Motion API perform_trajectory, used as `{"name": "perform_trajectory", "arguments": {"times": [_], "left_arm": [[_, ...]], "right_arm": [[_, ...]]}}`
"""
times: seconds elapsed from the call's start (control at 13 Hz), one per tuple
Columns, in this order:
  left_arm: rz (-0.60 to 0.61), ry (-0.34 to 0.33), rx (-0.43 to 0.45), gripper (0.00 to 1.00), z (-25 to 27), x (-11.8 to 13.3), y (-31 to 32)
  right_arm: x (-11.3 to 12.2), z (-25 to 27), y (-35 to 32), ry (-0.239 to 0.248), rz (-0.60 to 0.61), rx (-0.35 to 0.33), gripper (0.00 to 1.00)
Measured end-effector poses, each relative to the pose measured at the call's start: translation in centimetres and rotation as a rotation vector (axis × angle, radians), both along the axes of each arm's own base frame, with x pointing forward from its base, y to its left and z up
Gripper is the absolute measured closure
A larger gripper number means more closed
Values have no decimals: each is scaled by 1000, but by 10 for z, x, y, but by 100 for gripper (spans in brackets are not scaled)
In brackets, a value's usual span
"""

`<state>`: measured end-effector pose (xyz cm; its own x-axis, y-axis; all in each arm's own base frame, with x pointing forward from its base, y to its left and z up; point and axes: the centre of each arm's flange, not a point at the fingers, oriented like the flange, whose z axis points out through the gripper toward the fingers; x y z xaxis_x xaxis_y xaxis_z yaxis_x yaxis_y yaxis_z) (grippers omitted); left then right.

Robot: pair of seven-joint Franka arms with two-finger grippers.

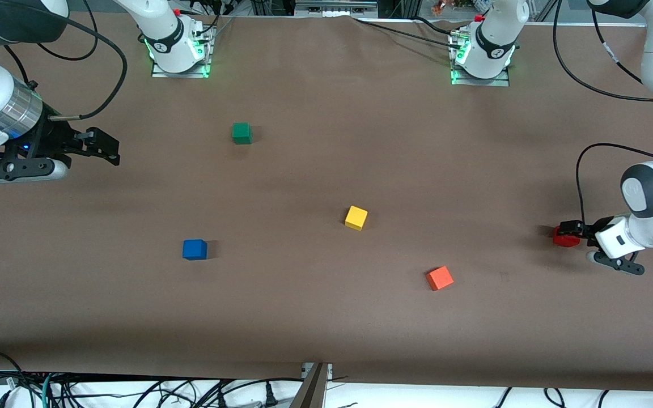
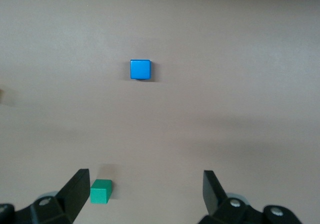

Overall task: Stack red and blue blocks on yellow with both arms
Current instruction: 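Close the left gripper on the red cube, then carry the red cube toward the yellow cube while the right gripper reaches blue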

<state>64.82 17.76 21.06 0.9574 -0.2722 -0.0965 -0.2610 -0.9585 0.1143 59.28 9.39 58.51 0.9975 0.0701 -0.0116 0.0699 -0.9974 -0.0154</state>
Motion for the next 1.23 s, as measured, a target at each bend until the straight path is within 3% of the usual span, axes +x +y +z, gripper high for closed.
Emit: {"name": "perform_trajectory", "arguments": {"times": [0.15, 0.23, 0.46, 0.69, 0.85, 1.08, 1.23], "left_arm": [[2, 2, 0, 0, -14, -9, -1], [-8, 5, -3, 7, -18, -12, 1], [-59, -2, -9, 44, -16, -14, 5], [-57, -30, -9, 44, 19, -1, -7], [-37, -35, -19, 44, 66, 22, -51], [20, -63, -14, 44, 114, 49, -180], [-5, -71, -14, 44, 123, 46, -293]], "right_arm": [[0, 0, 1, 0, 1, 0, 0], [0, 0, 1, 0, 1, 0, 0], [0, 0, 1, 0, 1, 0, 0], [0, -2, 1, 7, 2, -1, 0], [3, -12, 1, 25, 3, -3, 0], [13, -43, 2, 82, 7, -12, 0], [23, -75, 0, 129, 7, -30, 0]]}}
